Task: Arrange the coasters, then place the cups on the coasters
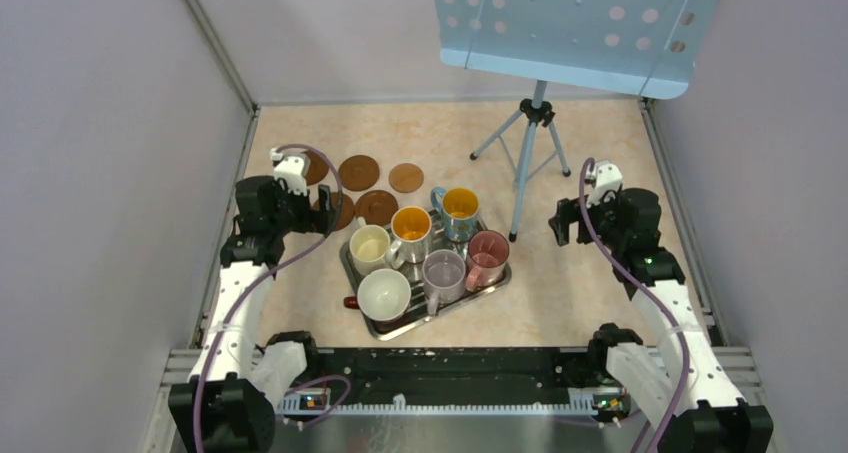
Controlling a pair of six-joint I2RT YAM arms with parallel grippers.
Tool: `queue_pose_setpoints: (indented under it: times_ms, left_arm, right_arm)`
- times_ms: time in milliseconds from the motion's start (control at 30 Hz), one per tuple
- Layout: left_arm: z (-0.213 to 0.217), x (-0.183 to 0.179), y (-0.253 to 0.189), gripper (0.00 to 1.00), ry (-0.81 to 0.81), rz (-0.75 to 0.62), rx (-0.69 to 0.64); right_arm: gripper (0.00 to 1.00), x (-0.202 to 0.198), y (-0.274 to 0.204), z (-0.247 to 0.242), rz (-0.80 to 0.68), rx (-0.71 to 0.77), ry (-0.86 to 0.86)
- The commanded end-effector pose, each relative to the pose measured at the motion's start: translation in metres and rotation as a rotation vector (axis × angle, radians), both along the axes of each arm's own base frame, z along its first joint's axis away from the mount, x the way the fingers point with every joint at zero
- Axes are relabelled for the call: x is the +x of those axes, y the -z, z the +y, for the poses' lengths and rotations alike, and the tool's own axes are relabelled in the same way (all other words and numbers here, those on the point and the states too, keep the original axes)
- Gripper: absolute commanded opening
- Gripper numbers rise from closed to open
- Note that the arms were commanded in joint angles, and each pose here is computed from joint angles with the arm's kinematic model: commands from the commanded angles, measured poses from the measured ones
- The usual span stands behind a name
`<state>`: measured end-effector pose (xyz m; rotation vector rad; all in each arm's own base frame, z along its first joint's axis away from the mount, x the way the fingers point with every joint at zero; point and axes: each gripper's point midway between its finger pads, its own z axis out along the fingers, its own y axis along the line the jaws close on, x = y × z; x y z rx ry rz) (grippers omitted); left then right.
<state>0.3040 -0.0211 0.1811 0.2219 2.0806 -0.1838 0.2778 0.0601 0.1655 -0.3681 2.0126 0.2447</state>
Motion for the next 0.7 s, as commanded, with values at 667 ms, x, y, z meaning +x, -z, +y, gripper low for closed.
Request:
queue_pose_setpoints:
  times_ms: [667]
  left_arm:
    - [-0.003, 0.01, -0.01, 0.99, -0.03, -0.048, -0.058]
  right_arm:
    - [0.67, 0.07, -0.059, 0.082, -0.133, 0.244, 0.003]
